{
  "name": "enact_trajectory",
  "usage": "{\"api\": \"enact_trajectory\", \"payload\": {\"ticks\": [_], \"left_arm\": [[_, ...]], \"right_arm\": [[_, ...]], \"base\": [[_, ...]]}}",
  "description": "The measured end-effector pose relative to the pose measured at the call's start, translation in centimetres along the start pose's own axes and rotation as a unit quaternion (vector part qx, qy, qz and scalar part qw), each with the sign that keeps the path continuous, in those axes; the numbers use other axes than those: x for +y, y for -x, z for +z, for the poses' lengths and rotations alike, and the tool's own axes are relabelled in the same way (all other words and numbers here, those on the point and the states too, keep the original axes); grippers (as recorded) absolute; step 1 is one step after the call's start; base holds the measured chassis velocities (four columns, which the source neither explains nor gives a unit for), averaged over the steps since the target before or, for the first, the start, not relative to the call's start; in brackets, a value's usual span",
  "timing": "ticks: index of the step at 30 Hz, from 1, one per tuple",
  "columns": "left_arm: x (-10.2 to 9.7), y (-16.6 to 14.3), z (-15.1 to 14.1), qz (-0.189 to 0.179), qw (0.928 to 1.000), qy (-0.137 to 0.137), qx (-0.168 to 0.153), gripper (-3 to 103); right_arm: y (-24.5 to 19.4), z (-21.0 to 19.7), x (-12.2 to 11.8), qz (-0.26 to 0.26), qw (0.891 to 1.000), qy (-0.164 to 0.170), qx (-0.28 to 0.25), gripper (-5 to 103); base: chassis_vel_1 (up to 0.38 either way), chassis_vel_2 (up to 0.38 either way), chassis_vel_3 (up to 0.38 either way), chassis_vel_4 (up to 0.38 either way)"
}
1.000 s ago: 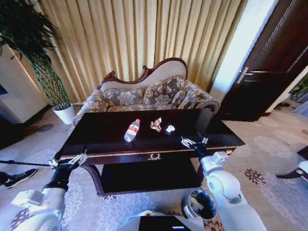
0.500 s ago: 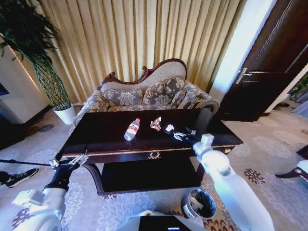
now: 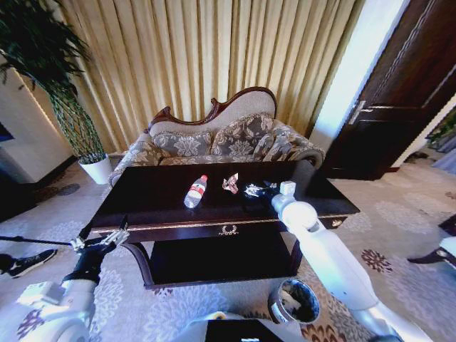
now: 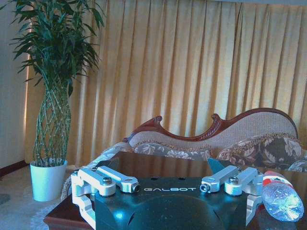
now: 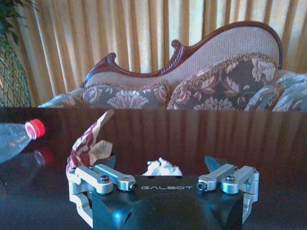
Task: Move to the front of the table and place the trash on the table into the trash bin.
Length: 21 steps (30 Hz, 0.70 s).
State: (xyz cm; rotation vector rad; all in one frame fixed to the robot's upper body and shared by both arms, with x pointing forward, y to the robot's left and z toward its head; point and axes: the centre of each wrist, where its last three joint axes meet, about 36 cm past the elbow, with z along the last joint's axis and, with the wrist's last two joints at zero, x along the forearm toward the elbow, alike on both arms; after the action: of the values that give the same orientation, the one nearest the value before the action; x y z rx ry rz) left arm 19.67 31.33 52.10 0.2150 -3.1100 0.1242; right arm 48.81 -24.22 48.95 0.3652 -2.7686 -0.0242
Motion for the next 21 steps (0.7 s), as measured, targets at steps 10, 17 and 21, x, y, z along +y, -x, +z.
{"api": "enact_trajectory", "payload": {"ticks": [10,17,21], "left_arm": [[-0.1,0.1,0.0,0.001,1.0000,-0.001,0.001,100],[-0.1,0.1,0.0,0.000,1.0000,-0.001,0.001,100],[-0.1,0.0,0.0,0.000,1.0000,-0.002,0.000,100]], "right_arm": [[0.5,0.8,0.8,0.004,1.000,0.001,0.012,100],[0.8,1.2,0.6,0.014,1.000,-0.003,0.017,100],[0.8,1.4,0.7,0.019,1.000,-0.007,0.018,98]], "base": [[0.000,0.000,0.000,0.000],[0.000,0.000,0.000,0.000],[0.000,0.000,0.000,0.000]]}}
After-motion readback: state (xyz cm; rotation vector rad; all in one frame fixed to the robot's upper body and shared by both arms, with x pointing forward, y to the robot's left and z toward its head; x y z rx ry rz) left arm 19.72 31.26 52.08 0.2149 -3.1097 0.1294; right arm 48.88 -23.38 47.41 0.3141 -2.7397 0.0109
